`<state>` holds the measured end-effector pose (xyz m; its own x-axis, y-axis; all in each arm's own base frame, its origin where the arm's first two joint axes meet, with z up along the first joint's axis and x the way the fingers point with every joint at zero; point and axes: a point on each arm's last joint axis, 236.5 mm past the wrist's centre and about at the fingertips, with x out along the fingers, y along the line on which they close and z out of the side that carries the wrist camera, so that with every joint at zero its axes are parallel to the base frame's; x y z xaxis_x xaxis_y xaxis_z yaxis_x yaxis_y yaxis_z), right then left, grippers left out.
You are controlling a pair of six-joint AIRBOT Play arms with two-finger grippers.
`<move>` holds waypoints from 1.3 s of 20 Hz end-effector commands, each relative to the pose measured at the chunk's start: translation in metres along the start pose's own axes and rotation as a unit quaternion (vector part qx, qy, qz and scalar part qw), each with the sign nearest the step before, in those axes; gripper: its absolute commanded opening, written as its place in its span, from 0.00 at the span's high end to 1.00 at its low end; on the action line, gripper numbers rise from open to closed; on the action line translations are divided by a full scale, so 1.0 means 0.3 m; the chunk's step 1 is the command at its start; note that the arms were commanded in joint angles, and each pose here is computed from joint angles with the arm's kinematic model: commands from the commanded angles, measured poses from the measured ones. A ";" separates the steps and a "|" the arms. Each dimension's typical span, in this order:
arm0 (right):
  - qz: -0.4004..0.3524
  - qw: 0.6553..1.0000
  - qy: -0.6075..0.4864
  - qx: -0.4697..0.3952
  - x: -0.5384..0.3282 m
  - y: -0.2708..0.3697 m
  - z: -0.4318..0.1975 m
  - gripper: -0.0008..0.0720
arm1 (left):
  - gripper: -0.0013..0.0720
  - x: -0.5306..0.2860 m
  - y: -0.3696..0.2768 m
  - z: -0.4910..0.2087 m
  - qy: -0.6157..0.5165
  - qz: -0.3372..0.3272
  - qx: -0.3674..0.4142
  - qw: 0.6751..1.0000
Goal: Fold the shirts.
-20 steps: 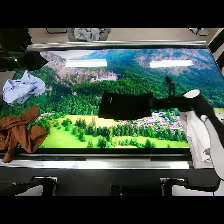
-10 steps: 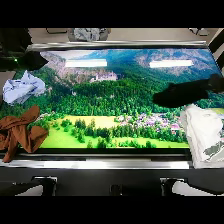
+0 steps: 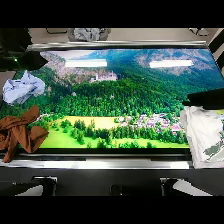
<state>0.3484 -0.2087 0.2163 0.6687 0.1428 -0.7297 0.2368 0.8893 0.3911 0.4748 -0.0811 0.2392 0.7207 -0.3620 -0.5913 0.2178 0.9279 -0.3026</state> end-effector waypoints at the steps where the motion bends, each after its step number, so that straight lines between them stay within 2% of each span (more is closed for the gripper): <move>1: -0.020 0.999 0.008 0.032 -0.098 -0.053 -0.050 0.94 | 0.94 0.000 0.002 0.011 -0.007 0.001 0.000 1.000; 3: -0.018 0.996 0.078 0.035 -0.119 -0.051 -0.166 0.94 | 0.94 0.000 0.003 0.022 -0.014 0.002 0.000 1.000; 7: -0.128 0.979 0.149 0.054 -0.153 -0.203 -0.319 0.94 | 0.94 -0.001 0.004 0.031 -0.019 0.002 0.000 1.000; 11: -0.156 0.943 0.278 0.092 -0.077 -0.309 -0.647 0.94 | 0.94 -0.001 0.004 0.031 -0.019 0.002 0.000 1.000; 21: -0.165 0.928 0.318 0.107 0.112 -0.428 -0.877 0.92 | 0.94 -0.001 0.004 0.031 -0.019 0.002 0.000 1.000; 22: -0.168 0.926 0.319 0.111 0.114 -0.433 -0.886 0.76 | 0.94 -0.001 0.003 0.030 -0.019 0.002 0.000 1.000; 24: -0.168 0.927 0.319 0.102 0.112 -0.436 -0.882 0.01 | 0.94 -0.004 -0.008 0.033 -0.021 -0.004 -0.003 1.000; 26: -0.174 0.937 0.301 0.041 0.072 -0.455 -0.793 0.03 | 0.94 -0.024 -0.020 0.051 -0.029 -0.007 0.000 1.000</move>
<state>0.1578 -0.2093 0.0029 0.0100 0.1483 -0.9889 0.5087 0.8506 0.1327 0.4799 -0.0811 0.2489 0.7476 -0.3617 -0.5571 0.2198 0.9262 -0.3064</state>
